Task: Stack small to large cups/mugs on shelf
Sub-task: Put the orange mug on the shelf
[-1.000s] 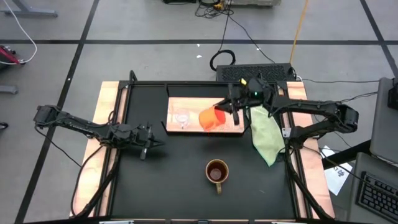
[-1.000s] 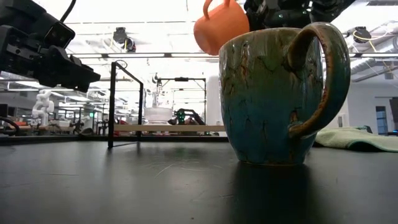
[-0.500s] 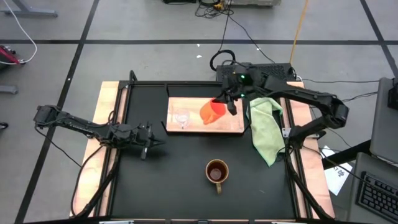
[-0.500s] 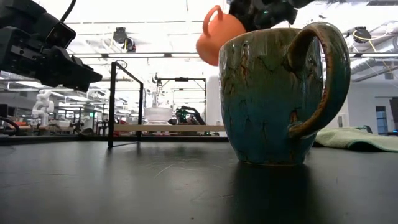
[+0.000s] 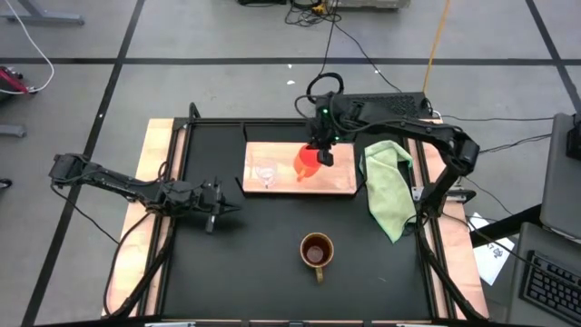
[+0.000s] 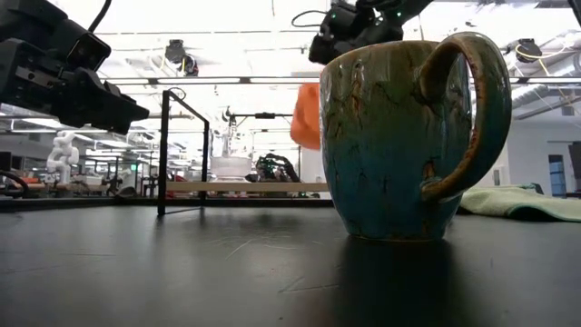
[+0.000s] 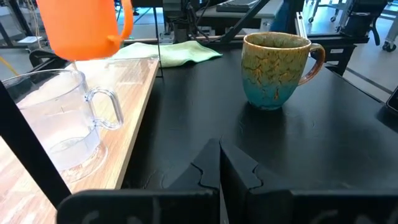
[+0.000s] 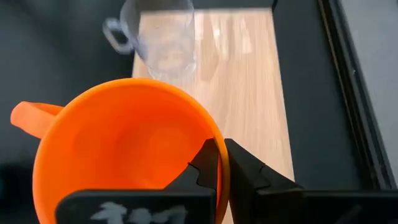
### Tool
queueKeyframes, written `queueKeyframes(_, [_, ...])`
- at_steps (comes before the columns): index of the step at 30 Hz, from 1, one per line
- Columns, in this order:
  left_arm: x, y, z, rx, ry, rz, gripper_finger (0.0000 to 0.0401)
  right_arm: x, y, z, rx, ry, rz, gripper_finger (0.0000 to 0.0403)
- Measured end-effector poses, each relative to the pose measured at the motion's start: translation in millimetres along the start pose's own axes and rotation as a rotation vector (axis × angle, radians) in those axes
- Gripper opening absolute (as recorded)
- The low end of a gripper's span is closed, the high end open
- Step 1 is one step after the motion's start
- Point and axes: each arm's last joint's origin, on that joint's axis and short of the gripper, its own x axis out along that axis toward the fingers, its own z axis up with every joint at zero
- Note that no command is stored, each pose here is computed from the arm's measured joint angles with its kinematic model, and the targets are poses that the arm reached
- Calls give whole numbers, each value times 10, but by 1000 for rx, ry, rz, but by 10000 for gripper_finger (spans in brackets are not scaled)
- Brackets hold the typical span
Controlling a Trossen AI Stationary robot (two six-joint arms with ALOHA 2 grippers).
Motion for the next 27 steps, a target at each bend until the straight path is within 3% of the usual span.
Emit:
queueKeyframes(14, [0,0,-20,2,20,0,3,210,112,-14,-132,75,10,4])
queueKeyframes(27, [0,0,-22,-7,23,1,3,336,165,-22,-173,95,34,4])
